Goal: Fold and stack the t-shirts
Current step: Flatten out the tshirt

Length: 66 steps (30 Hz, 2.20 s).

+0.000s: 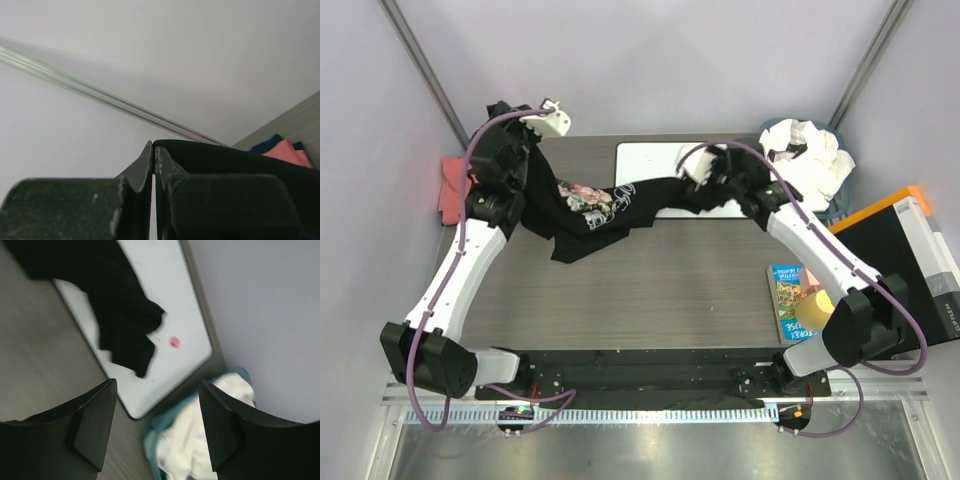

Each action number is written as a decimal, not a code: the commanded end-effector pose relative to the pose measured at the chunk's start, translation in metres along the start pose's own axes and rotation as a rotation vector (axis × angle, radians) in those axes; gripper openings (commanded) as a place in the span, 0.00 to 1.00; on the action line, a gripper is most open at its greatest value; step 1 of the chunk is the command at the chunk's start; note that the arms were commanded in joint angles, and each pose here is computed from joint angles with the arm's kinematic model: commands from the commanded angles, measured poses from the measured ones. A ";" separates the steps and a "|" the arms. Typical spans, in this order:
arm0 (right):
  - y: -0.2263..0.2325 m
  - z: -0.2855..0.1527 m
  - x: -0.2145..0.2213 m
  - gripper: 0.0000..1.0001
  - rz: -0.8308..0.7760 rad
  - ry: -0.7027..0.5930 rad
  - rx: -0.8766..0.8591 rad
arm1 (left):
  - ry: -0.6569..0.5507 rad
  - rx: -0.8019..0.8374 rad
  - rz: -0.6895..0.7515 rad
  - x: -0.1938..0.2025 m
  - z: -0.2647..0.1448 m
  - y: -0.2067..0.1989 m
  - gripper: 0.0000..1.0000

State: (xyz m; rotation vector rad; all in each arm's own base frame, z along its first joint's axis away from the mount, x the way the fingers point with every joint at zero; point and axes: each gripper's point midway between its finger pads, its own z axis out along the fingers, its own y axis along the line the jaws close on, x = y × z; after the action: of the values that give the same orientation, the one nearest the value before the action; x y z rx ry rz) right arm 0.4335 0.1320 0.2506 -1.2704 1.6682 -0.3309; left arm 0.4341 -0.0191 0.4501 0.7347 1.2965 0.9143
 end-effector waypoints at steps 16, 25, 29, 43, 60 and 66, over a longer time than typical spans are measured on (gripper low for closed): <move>0.256 0.087 -0.125 0.62 0.044 -0.275 -0.736 | 0.073 0.129 -0.039 0.014 0.046 -0.108 0.00; 0.285 0.104 -0.168 0.62 -0.070 -0.411 -0.760 | 0.129 0.086 -0.071 0.022 0.063 -0.102 0.00; 0.310 0.118 -0.169 0.62 -0.114 -0.422 -0.799 | 0.132 0.094 -0.075 0.022 0.068 -0.107 0.00; 0.331 0.161 -0.166 0.61 -0.210 -0.399 -0.735 | 0.120 0.097 -0.097 0.025 0.070 -0.111 0.00; 0.226 0.099 -0.123 0.01 -0.221 -0.289 -0.648 | 0.144 0.055 -0.079 0.042 0.061 -0.084 0.00; 0.110 0.045 -0.097 0.01 -0.191 -0.185 -0.400 | 0.157 0.020 -0.062 0.048 0.047 -0.053 0.00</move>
State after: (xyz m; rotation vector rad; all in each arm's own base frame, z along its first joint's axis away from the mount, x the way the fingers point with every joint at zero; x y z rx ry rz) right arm 0.3914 0.3286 0.1066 -1.8512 1.5273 0.2403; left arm 0.5118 -0.0129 0.3341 0.7272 1.5645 0.8938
